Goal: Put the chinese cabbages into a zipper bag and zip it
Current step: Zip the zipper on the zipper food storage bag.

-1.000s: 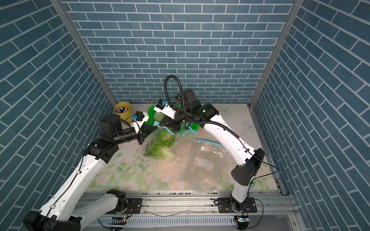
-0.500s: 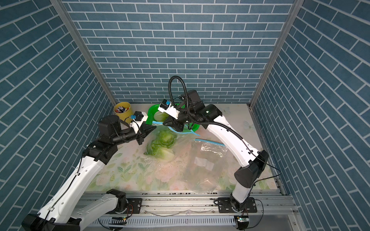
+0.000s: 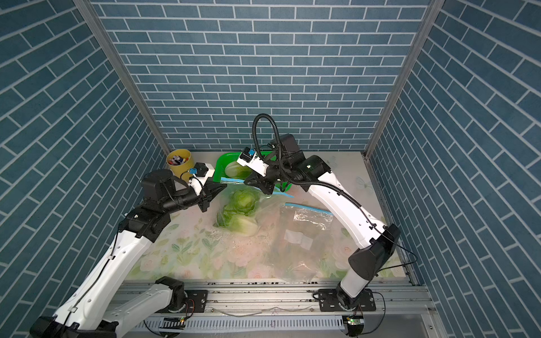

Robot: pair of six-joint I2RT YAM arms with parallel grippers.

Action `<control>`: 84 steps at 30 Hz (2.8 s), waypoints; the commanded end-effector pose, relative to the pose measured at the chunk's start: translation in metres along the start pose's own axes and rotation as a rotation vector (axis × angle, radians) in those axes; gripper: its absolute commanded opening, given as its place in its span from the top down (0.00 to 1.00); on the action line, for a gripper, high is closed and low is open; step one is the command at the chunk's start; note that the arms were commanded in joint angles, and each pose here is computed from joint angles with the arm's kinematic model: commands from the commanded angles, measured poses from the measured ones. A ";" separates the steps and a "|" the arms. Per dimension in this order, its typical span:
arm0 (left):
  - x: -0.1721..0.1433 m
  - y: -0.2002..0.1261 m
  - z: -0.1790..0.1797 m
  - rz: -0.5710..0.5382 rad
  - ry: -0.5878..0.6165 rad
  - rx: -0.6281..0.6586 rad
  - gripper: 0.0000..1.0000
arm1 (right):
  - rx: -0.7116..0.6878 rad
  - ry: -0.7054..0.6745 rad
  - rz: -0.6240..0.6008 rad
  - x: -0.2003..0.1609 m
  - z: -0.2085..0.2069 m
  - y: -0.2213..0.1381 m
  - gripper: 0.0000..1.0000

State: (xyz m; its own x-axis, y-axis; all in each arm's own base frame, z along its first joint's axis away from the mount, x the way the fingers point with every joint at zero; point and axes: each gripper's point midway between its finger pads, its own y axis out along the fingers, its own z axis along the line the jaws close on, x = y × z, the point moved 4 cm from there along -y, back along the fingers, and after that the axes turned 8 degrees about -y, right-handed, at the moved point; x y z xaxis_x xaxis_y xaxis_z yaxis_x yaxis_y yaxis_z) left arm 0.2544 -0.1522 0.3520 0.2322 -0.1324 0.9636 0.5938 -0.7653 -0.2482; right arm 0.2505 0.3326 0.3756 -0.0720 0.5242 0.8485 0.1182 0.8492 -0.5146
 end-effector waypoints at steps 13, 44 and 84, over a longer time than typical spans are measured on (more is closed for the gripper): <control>0.007 -0.017 0.013 -0.028 -0.009 0.150 1.00 | -0.111 0.030 0.042 -0.016 0.000 -0.033 1.00; 0.015 -0.031 0.035 -0.069 -0.047 0.343 1.00 | -0.151 0.087 0.081 -0.043 0.017 -0.043 1.00; 0.003 -0.050 0.086 -0.109 -0.247 0.572 1.00 | -0.176 0.117 0.145 -0.064 0.016 -0.037 1.00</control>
State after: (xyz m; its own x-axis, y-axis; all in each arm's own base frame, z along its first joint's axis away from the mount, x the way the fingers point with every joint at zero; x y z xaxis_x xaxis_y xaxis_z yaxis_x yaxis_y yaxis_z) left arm 0.2819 -0.0814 0.3494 0.3410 0.0725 0.9373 0.8650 -0.4146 -0.2827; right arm 0.2361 0.2825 0.3445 0.0206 0.5909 0.8065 0.2683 0.7738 -0.5738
